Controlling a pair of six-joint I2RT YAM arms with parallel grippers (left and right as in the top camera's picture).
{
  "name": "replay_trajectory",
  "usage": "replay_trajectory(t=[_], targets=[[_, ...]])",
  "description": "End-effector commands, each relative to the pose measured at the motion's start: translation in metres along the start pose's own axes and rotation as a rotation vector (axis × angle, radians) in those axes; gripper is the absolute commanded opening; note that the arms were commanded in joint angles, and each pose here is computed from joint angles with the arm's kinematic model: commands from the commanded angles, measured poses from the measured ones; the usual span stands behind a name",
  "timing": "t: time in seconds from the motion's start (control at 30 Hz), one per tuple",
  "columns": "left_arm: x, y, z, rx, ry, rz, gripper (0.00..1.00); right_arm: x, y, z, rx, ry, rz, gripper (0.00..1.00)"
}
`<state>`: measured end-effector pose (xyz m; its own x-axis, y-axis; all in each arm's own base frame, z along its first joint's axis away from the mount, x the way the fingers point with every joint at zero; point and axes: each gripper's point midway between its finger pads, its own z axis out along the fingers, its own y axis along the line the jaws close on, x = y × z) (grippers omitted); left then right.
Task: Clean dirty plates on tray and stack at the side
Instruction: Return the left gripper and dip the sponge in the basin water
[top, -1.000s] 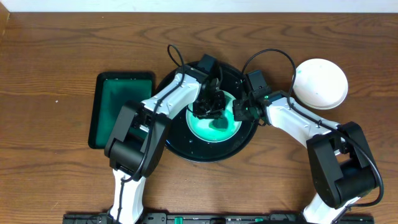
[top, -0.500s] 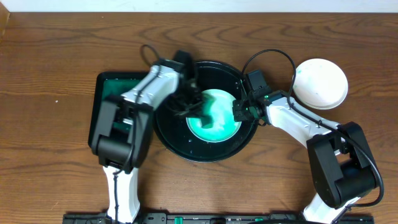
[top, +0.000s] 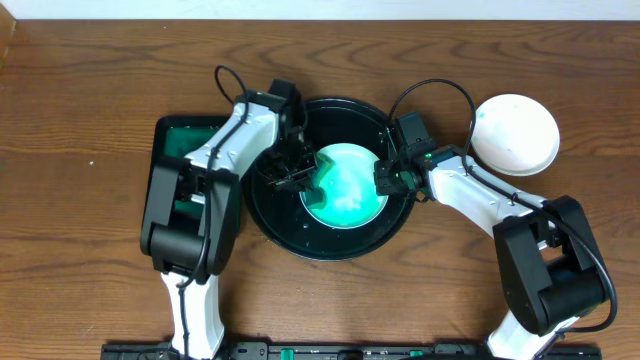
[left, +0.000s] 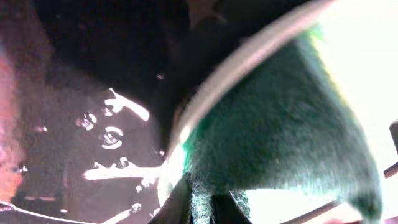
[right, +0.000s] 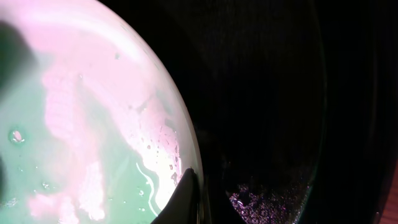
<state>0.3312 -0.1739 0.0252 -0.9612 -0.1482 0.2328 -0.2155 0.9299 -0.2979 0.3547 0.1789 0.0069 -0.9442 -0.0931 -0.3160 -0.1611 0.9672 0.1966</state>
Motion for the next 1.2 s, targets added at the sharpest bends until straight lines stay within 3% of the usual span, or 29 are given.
replay_trajectory(t=[0.0,0.2,0.4,0.8,1.07,1.17], targets=[[-0.003,-0.003,-0.033,-0.038,-0.116,0.057,0.07,0.015,-0.005,0.011,0.027,0.048,0.004,0.01],[0.003,-0.013,-0.091,-0.001,-0.268,0.101,0.07,0.015,-0.005,0.011,0.027,0.050,0.004,0.01],[-0.001,0.032,-0.133,-0.154,-0.404,0.017,0.07,0.015,-0.005,0.011,0.028,0.051,0.004,0.01],[-0.020,0.134,-0.153,-0.197,-0.394,-0.296,0.07,0.017,-0.006,0.011,0.029,0.056,-0.003,0.01],[-0.030,0.184,-0.123,-0.229,-0.271,-0.406,0.07,0.017,-0.006,0.011,0.029,0.056,-0.004,0.01],[-0.032,0.190,-0.109,-0.239,-0.227,-0.411,0.11,0.017,-0.006,0.011,0.029,0.056,-0.003,0.01]])
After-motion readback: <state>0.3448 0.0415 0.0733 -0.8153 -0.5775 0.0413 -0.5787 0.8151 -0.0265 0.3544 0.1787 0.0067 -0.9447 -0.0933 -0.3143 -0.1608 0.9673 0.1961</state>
